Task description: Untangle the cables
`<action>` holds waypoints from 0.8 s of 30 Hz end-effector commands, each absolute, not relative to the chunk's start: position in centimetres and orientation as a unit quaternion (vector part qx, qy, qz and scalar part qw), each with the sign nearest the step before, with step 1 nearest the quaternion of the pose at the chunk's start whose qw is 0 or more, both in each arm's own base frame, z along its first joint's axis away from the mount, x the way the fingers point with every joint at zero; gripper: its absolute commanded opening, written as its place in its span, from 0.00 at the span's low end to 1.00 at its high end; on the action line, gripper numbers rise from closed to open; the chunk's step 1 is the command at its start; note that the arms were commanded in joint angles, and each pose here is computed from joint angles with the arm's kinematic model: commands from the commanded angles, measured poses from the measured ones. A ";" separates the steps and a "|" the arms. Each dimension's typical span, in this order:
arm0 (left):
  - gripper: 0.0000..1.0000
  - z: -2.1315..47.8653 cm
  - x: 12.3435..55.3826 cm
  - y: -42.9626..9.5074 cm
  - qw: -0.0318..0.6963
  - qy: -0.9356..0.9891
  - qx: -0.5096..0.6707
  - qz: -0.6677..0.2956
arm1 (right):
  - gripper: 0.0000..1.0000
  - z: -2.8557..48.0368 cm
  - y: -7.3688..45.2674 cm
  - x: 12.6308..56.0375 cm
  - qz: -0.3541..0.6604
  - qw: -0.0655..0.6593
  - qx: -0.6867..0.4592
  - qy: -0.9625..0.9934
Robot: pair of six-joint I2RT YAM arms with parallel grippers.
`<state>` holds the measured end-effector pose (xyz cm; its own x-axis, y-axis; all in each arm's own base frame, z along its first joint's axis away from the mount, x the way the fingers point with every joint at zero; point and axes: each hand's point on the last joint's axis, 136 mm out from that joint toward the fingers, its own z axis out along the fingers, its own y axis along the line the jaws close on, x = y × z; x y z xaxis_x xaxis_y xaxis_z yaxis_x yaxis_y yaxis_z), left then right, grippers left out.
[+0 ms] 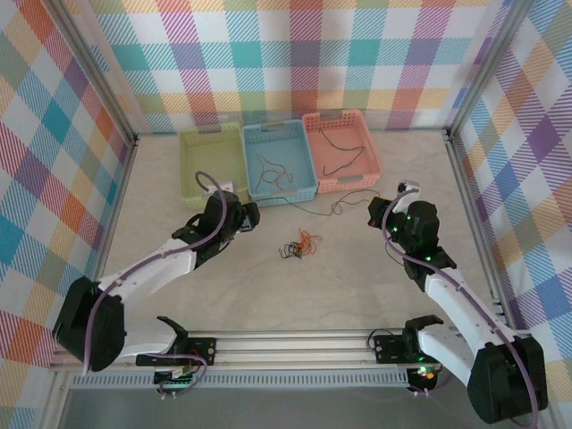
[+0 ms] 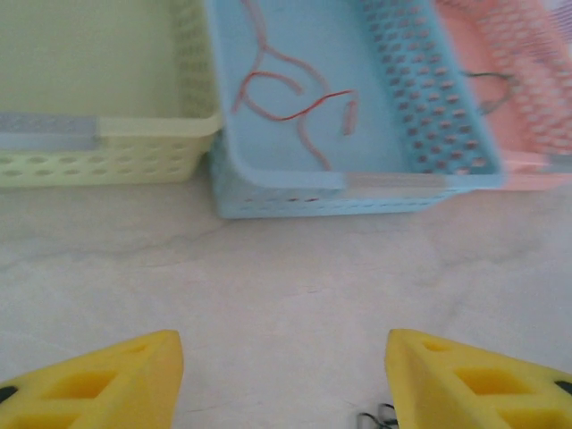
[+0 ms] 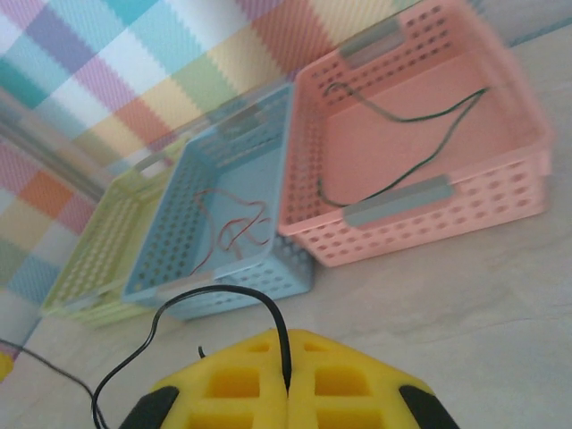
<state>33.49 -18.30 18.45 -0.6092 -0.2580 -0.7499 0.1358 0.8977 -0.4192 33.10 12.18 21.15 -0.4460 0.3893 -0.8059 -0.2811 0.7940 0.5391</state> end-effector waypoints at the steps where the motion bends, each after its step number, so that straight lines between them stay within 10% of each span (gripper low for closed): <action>1: 0.73 21.7 31.9 -21.8 0.444 0.837 0.041 -0.317 | 0.00 24.7 14.7 32.8 0.383 0.541 -0.024 0.749; 11: 0.74 21.7 24.9 -29.8 0.279 0.864 0.177 -0.381 | 0.00 21.6 13.5 34.2 0.336 0.524 0.015 0.783; 24: 0.78 17.5 15.8 -18.4 0.260 0.911 0.067 -0.312 | 0.00 13.9 5.8 35.7 0.152 0.483 0.199 0.839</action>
